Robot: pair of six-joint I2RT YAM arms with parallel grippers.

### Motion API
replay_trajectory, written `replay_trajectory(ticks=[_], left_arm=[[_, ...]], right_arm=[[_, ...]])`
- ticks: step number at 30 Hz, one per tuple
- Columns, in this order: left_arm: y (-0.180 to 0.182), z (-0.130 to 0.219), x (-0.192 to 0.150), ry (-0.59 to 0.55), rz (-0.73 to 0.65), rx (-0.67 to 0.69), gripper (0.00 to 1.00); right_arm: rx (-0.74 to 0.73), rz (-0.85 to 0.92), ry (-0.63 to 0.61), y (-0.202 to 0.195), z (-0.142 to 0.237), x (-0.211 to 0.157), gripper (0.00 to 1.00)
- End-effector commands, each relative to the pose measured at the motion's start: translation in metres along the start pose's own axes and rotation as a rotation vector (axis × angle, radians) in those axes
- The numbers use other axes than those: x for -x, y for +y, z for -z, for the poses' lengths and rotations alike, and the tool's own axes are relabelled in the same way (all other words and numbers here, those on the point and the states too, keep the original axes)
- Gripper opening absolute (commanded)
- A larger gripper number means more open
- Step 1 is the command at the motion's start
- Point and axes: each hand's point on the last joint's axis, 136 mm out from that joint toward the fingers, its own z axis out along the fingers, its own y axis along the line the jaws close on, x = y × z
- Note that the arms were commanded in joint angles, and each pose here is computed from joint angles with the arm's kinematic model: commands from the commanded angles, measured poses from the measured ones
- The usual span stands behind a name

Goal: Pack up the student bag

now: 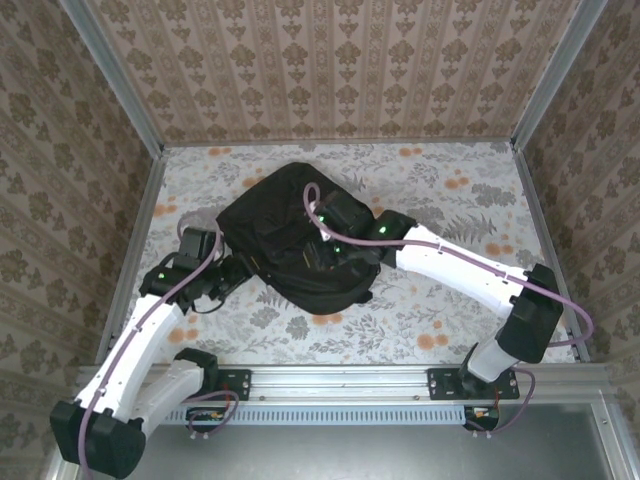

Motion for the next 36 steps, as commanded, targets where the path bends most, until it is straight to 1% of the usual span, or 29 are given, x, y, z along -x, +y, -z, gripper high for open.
replay_trajectory(ticks=[1,4,7,11,13,16,18,22,27,29,33,35,36], left_arm=[[-0.005,-0.006,0.011,-0.022,-0.017,-0.021,0.57],[-0.004,-0.013,0.018,-0.025,-0.004,-0.01,0.57],[-0.009,-0.017,0.024,-0.032,-0.004,-0.012,0.56],[-0.013,-0.018,0.031,-0.037,-0.016,-0.003,0.56],[-0.013,-0.017,0.032,-0.042,-0.021,0.002,0.56],[-0.012,-0.019,0.03,-0.039,-0.026,0.003,0.56],[-0.011,-0.02,0.029,-0.035,-0.025,0.004,0.56],[-0.008,-0.019,0.026,-0.028,-0.032,0.008,0.56],[-0.006,-0.013,0.024,-0.038,-0.047,0.012,0.56],[-0.005,-0.012,0.023,-0.039,-0.051,0.013,0.56],[-0.004,-0.012,0.021,-0.036,-0.056,0.01,0.56],[-0.004,-0.014,0.021,-0.031,-0.056,0.009,0.56],[-0.004,-0.014,0.02,-0.029,-0.056,0.01,0.56]], right_arm=[[0.067,-0.032,0.06,0.024,-0.01,-0.02,0.36],[0.054,-0.039,0.061,0.026,-0.015,-0.026,0.37],[0.003,-0.046,0.073,0.016,-0.021,-0.032,0.45],[-0.089,0.0,0.089,-0.003,-0.024,-0.042,0.61],[-0.117,0.024,0.111,-0.009,-0.027,-0.047,0.64],[-0.096,0.065,0.145,-0.002,-0.034,-0.054,0.69],[-0.117,0.1,0.175,-0.002,-0.041,-0.061,0.7],[-0.191,0.156,0.2,-0.013,-0.052,-0.064,0.69],[-0.295,0.211,0.213,-0.033,-0.056,-0.066,0.66],[-0.318,0.234,0.201,-0.036,-0.051,-0.065,0.65],[-0.367,0.325,0.127,-0.036,-0.034,-0.056,0.62],[-0.407,0.354,0.1,-0.042,-0.027,-0.05,0.59],[-0.431,0.37,0.08,-0.045,-0.023,-0.046,0.56]])
